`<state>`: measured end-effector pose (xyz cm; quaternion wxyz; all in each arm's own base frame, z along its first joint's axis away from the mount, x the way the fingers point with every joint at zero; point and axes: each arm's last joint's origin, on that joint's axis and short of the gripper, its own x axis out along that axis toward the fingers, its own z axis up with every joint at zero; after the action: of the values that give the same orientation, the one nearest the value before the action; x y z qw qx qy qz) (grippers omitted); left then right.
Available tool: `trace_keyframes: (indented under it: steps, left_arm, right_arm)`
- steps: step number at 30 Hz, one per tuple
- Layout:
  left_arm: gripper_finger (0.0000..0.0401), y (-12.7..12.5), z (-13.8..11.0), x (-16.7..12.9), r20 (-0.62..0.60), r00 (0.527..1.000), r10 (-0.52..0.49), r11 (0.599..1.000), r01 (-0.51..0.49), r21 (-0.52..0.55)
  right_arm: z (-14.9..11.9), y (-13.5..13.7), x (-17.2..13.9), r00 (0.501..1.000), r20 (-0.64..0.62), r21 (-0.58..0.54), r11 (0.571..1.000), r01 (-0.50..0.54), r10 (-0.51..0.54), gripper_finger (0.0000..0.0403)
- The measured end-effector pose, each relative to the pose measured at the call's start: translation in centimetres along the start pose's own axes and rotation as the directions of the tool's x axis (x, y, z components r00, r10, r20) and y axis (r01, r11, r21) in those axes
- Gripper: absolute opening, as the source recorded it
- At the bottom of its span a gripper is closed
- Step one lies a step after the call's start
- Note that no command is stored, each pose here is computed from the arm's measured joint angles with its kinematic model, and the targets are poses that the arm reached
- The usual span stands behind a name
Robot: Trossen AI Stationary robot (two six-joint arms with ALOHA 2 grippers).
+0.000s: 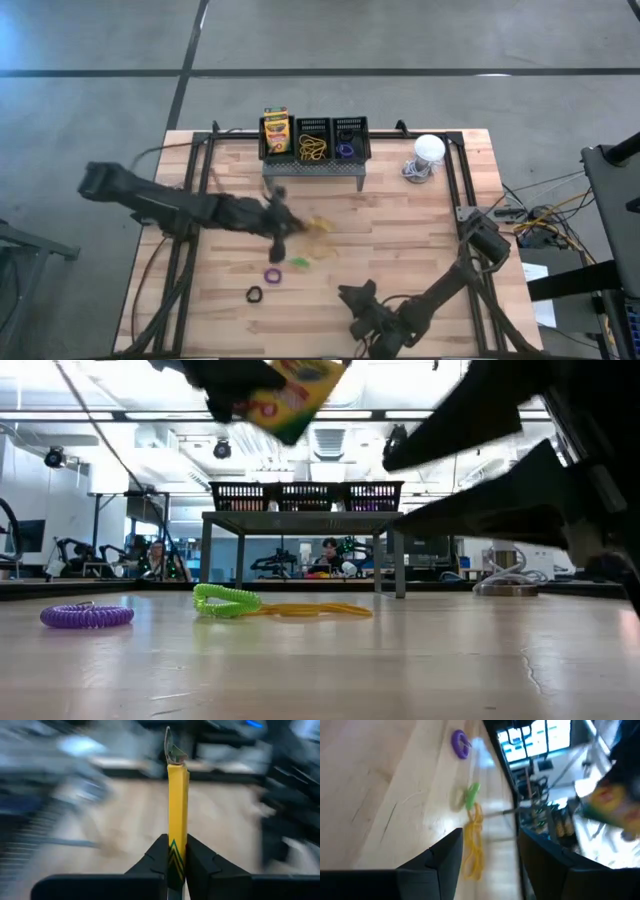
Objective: Pick & Place Office Desk Supplies
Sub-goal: Put the yellow crayon box in the left black bin on the shelf
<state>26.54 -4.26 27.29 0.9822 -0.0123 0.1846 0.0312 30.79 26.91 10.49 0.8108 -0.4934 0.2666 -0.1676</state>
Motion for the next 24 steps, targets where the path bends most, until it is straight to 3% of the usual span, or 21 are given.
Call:
trace_keyframes:
  steps: [5, 10, 16, 19, 24]
  left_arm:
    - [0.0038, 4.6, 2.7, -4.4, 0.148, 0.962, 0.229, 0.973, -0.231, 0.000]
    - [0.0039, 10.4, 2.9, -6.1, 0.166, 0.876, 0.453, 0.891, -0.452, -0.050]
    - [0.0039, 14.9, -1.0, -5.5, 0.043, 0.836, 0.547, 0.824, -0.530, -0.200]
    - [0.0039, 15.6, -2.6, -5.2, 0.078, 0.810, 0.581, 0.800, -0.550, -0.238]
    - [0.0040, 15.6, -4.3, -5.1, 0.199, 0.781, 0.592, 0.798, -0.532, -0.284]
  right_arm:
    - [-1.1, 0.1, 0.4, 0.995, -0.038, 0.087, 0.991, 0.098, -0.095, 0.0177]
    - [-1.4, 0.1, 0.4, 0.993, -0.044, 0.093, 0.990, 0.110, -0.107, 0.0170]
    - [-1.7, 0.3, 0.4, 0.993, -0.046, 0.126, 0.986, 0.113, -0.108, 0.0162]
    - [-1.9, 0.3, 0.4, 0.993, -0.047, 0.131, 0.985, 0.114, -0.109, 0.0157]
    - [-2.1, 0.4, 0.4, 0.993, -0.047, 0.139, 0.984, 0.114, -0.109, 0.0150]
